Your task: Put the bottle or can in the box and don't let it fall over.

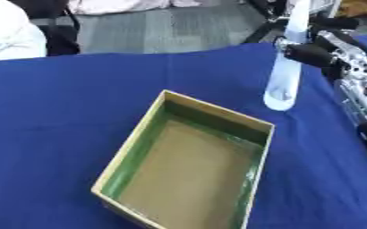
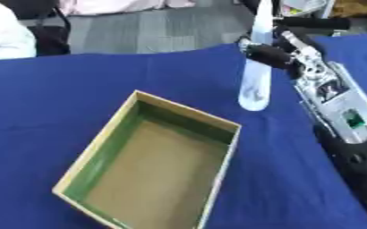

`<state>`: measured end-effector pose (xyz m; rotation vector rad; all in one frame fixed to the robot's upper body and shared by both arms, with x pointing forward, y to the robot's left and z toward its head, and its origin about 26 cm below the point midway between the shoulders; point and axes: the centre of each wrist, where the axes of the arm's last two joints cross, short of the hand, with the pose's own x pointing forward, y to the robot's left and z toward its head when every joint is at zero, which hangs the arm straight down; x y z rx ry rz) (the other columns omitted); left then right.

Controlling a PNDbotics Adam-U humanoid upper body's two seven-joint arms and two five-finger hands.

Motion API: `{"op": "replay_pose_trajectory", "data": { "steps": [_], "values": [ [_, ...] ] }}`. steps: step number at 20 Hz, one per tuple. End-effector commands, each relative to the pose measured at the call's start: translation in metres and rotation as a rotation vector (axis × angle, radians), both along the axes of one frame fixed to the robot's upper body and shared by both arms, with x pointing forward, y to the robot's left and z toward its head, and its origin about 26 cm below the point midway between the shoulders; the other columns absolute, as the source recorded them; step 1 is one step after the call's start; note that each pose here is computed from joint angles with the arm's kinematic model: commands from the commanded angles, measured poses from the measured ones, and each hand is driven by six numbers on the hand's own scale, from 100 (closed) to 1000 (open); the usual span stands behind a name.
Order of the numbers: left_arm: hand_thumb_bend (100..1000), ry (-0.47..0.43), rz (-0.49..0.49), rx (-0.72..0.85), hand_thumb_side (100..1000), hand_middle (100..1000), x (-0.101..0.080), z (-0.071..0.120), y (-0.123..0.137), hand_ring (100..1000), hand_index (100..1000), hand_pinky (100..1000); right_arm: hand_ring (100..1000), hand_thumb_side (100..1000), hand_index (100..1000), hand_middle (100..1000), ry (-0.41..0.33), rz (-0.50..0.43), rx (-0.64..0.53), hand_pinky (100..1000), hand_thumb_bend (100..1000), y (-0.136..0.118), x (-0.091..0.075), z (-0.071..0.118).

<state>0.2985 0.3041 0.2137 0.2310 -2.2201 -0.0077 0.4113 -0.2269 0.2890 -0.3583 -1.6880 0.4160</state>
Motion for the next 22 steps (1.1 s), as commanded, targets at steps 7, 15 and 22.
{"op": "replay_pose_trajectory", "data": {
  "steps": [7,15,22],
  "values": [
    [100,-0.034,-0.012,0.012,595,1000,-0.002,0.009,-0.001,1000,798,1000,1000,439,1000,1000,-0.002,-0.004,0.022,1000,100,-0.008,0.002,-0.006],
    [100,-0.036,-0.014,0.011,595,1000,-0.002,0.009,-0.001,1000,798,1000,1000,463,981,1000,0.021,-0.004,0.041,1000,100,-0.013,0.009,-0.019],
    [100,-0.037,-0.018,0.011,594,1000,-0.002,0.010,-0.002,1000,798,1000,1000,428,918,1000,0.028,-0.015,0.058,1000,100,-0.016,0.012,-0.025]
  ]
}}
